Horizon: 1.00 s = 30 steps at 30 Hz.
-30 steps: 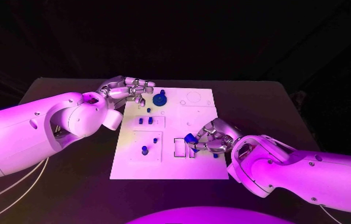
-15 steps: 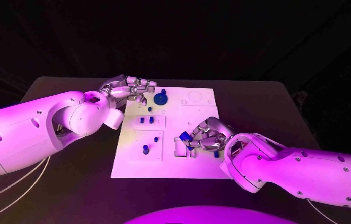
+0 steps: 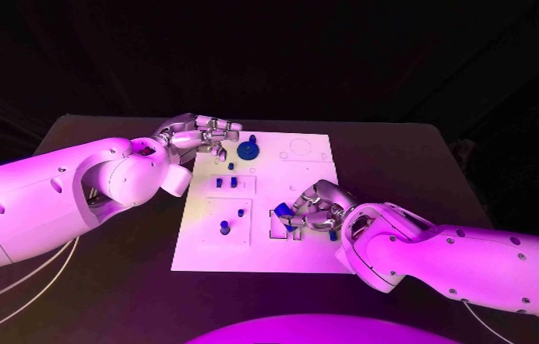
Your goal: Assemble the parts on the task board
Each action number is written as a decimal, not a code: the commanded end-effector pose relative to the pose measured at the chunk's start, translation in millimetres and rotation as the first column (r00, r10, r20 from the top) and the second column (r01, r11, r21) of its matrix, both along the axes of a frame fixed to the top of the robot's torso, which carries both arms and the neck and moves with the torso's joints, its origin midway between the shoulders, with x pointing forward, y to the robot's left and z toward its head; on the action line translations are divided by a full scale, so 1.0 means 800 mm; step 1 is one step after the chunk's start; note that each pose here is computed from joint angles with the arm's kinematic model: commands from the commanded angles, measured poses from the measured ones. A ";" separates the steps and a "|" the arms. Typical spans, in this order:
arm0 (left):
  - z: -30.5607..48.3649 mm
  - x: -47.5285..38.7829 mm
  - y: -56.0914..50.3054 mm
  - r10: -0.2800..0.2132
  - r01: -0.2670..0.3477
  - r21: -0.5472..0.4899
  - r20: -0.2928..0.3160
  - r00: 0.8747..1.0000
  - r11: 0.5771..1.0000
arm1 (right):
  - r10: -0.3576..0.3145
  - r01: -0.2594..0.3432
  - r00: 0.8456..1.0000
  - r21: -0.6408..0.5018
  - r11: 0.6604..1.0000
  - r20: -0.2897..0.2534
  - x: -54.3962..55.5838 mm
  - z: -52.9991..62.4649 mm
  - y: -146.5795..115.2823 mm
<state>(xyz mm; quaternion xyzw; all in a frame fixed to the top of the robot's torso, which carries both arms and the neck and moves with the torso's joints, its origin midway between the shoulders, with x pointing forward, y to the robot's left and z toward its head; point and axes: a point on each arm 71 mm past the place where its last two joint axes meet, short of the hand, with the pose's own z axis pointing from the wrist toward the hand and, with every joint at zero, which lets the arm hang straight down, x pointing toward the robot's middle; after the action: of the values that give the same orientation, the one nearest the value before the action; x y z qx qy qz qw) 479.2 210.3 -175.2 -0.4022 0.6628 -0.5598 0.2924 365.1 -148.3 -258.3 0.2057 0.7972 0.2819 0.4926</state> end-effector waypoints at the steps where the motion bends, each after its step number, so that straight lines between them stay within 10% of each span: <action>1: 0.0012 -0.001 -0.003 -0.020 0.020 -0.006 0.002 1.000 1.000 | 0.031 -0.031 0.999 -0.014 0.999 -0.025 -0.002 -0.003 0.003; 30: 0.0009 -0.002 -0.002 -0.022 0.022 -0.005 -0.001 1.000 1.000 | 0.031 -0.031 0.999 -0.007 0.999 -0.020 -0.005 -0.002 0.007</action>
<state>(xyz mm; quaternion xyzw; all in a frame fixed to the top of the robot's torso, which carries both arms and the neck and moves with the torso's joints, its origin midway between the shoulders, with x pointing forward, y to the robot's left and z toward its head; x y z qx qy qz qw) 478.9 211.1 -175.4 -0.4024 0.6643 -0.5586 0.2911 361.6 -143.6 -260.4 0.1973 0.8080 0.2829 0.4777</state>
